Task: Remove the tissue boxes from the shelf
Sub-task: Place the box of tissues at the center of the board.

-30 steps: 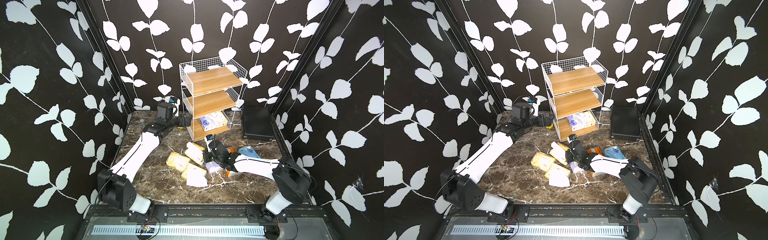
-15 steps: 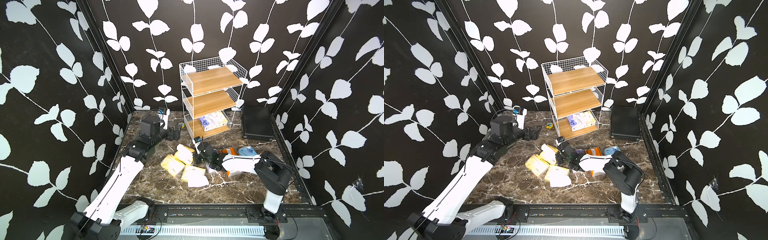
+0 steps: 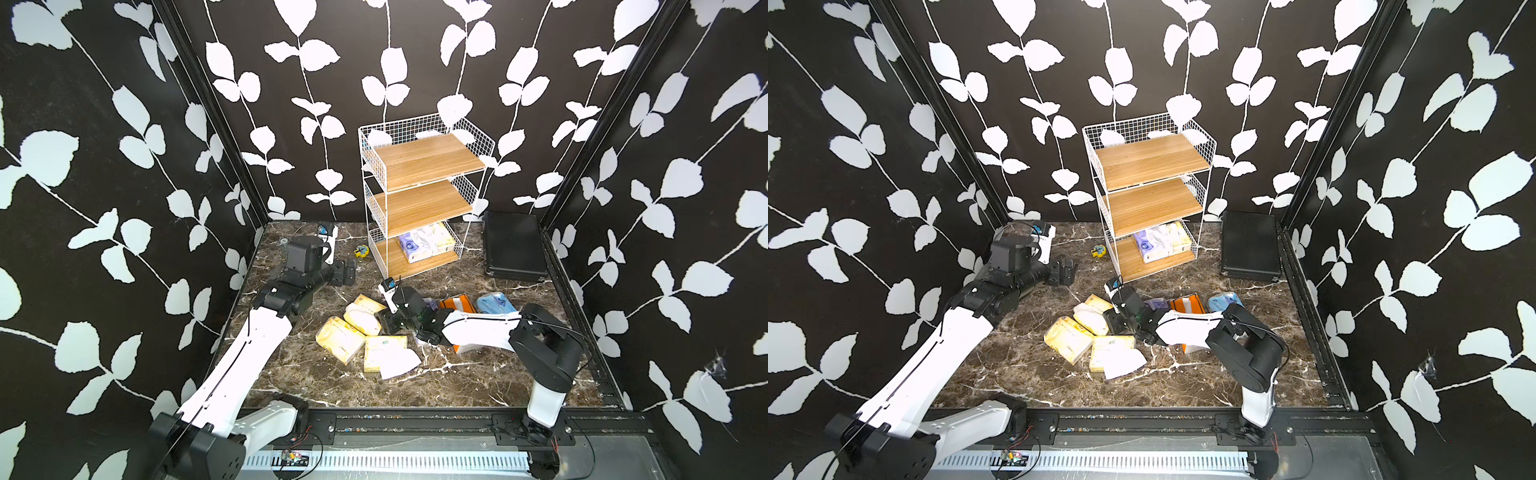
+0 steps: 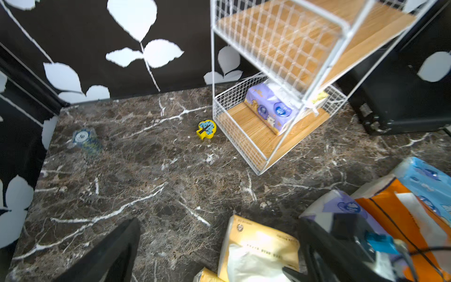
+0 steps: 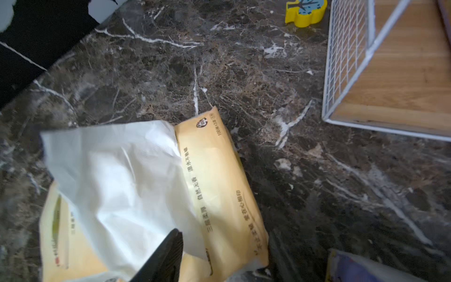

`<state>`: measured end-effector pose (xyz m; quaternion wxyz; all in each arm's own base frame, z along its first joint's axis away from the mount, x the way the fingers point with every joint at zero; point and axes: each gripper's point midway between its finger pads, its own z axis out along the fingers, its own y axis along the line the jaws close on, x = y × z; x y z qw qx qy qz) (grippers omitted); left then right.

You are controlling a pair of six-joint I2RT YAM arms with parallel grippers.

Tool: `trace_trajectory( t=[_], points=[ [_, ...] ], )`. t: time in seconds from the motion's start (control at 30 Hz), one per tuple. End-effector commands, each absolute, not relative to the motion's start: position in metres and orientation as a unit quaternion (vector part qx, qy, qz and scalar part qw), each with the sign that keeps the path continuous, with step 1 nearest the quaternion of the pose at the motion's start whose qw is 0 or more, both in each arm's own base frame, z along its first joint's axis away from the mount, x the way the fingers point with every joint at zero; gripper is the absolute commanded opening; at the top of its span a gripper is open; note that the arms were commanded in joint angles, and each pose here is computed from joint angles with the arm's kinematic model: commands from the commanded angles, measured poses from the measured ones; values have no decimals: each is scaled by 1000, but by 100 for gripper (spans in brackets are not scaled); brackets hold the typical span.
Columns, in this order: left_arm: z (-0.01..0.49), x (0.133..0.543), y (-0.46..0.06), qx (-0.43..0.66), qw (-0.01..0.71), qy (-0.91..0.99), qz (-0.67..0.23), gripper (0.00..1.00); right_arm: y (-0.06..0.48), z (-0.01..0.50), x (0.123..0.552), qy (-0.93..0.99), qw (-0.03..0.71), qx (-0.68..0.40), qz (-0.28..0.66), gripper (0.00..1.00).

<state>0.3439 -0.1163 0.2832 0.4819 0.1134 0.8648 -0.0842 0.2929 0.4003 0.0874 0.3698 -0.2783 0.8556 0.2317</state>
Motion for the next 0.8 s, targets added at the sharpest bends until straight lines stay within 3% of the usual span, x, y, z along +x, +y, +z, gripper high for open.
trace_trajectory(
  t=[0.0,0.1,0.27,0.77],
  points=[
    [303,350,-117,127,509,847,-88,99,408,131,306,842,409,-258,241,65],
    [295,351,-115,120,514,843,-99,99,402,145,317,840,425,-225,251,68],
    [289,347,-115,133,507,846,-98,99,396,179,336,801,446,-142,374,71],
    [291,346,-118,138,514,840,-107,99,346,198,368,808,491,-45,324,69]
  ],
)
